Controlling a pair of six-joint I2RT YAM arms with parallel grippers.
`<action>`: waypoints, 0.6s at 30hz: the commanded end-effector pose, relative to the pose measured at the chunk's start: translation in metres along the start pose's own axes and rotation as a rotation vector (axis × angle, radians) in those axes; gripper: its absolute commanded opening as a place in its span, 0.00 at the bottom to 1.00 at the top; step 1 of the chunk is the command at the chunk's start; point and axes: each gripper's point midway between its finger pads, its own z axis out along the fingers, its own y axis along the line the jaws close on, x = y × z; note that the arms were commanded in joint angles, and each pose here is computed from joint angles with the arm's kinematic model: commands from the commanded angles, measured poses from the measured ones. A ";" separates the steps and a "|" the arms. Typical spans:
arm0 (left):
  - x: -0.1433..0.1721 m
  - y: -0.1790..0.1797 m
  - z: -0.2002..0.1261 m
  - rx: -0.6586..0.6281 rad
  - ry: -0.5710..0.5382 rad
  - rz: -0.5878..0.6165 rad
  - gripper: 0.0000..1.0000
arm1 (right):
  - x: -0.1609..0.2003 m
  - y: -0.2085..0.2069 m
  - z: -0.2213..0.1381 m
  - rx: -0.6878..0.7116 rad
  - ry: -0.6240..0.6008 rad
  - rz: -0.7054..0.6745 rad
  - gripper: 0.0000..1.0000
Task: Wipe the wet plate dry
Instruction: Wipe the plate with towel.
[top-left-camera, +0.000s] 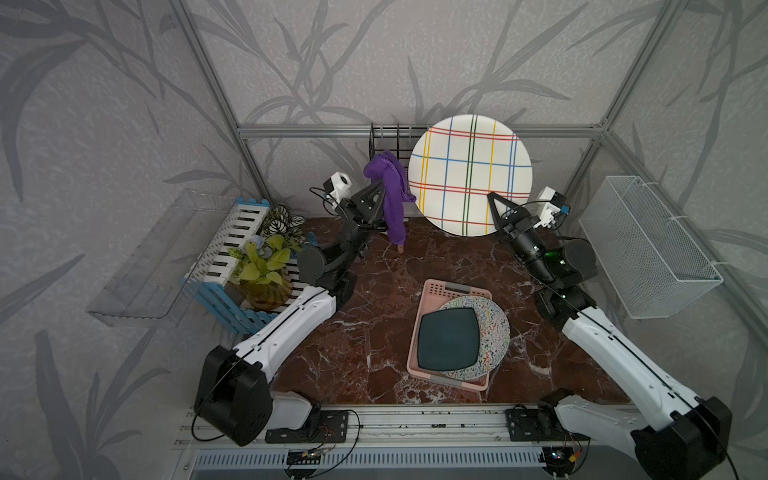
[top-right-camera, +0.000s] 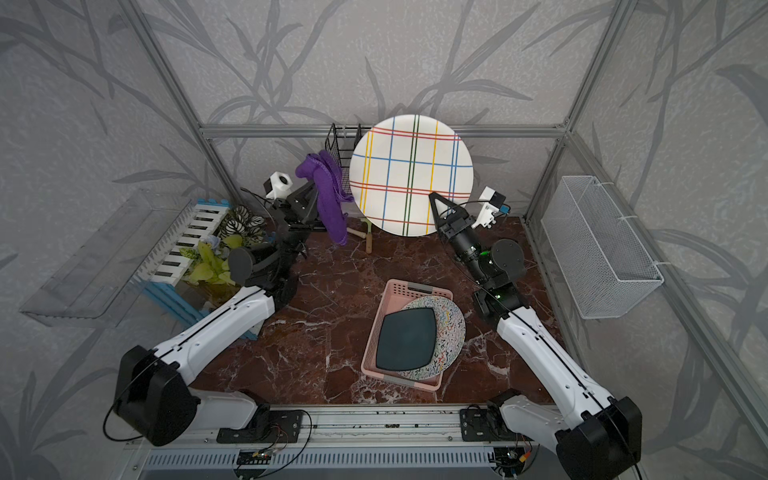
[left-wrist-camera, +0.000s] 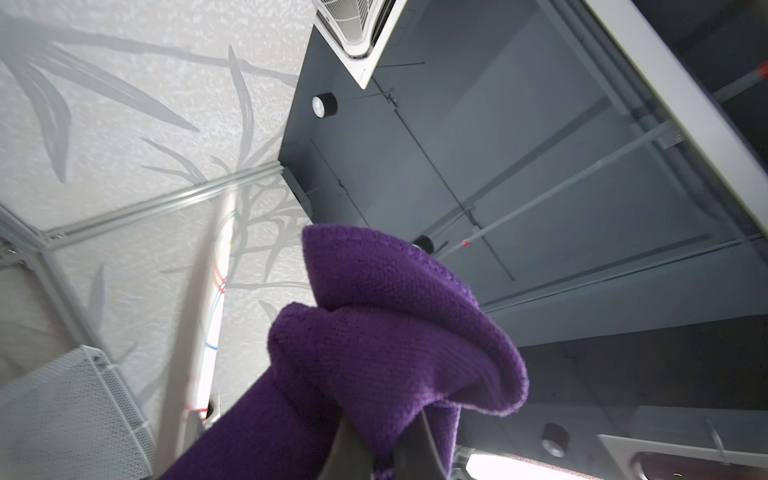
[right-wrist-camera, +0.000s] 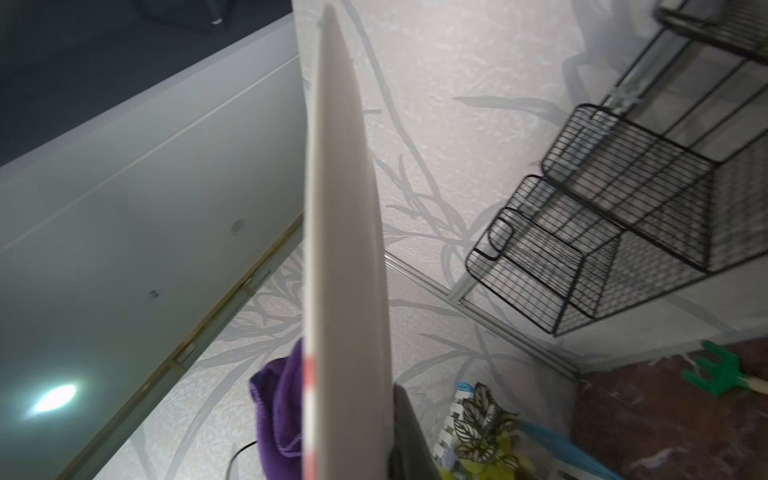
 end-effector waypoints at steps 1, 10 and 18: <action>0.023 0.024 0.002 -0.354 0.193 0.471 0.00 | 0.000 0.007 -0.008 0.015 0.008 -0.058 0.00; 0.020 0.146 -0.062 -0.908 0.379 0.735 0.00 | 0.032 0.054 0.002 -0.147 0.153 -0.142 0.00; -0.019 0.142 -0.034 -0.913 0.412 0.852 0.00 | 0.126 0.048 -0.010 -0.144 0.440 -0.231 0.00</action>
